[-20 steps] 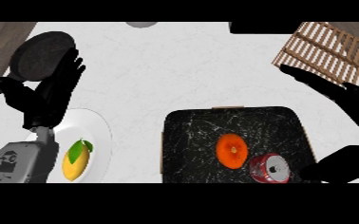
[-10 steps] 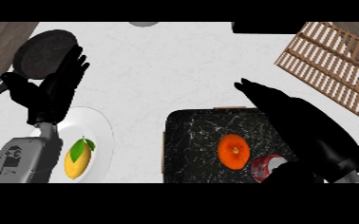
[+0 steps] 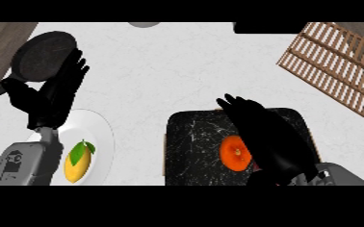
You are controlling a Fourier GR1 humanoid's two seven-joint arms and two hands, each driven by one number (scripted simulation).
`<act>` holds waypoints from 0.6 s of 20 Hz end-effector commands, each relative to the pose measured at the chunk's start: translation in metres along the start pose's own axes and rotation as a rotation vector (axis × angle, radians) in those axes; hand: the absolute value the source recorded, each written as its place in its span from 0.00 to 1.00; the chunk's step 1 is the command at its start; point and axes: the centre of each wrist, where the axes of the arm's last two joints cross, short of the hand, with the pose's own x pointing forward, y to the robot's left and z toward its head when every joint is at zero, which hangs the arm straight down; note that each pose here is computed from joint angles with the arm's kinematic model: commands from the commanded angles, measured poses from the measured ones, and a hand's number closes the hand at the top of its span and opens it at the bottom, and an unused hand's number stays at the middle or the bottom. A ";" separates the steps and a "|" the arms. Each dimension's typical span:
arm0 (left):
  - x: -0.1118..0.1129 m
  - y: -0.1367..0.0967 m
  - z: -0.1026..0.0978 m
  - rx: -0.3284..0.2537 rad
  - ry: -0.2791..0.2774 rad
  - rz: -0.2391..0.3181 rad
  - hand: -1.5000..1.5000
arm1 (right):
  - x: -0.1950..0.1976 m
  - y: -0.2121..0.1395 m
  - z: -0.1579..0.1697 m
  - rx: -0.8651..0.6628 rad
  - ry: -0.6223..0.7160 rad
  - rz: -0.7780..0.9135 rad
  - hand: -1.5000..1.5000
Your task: Pick the squash from the tray and place it in the tiered shelf
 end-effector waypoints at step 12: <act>0.004 -0.024 0.004 -0.013 0.015 0.004 0.50 | 0.015 0.035 -0.006 0.068 0.183 0.128 0.00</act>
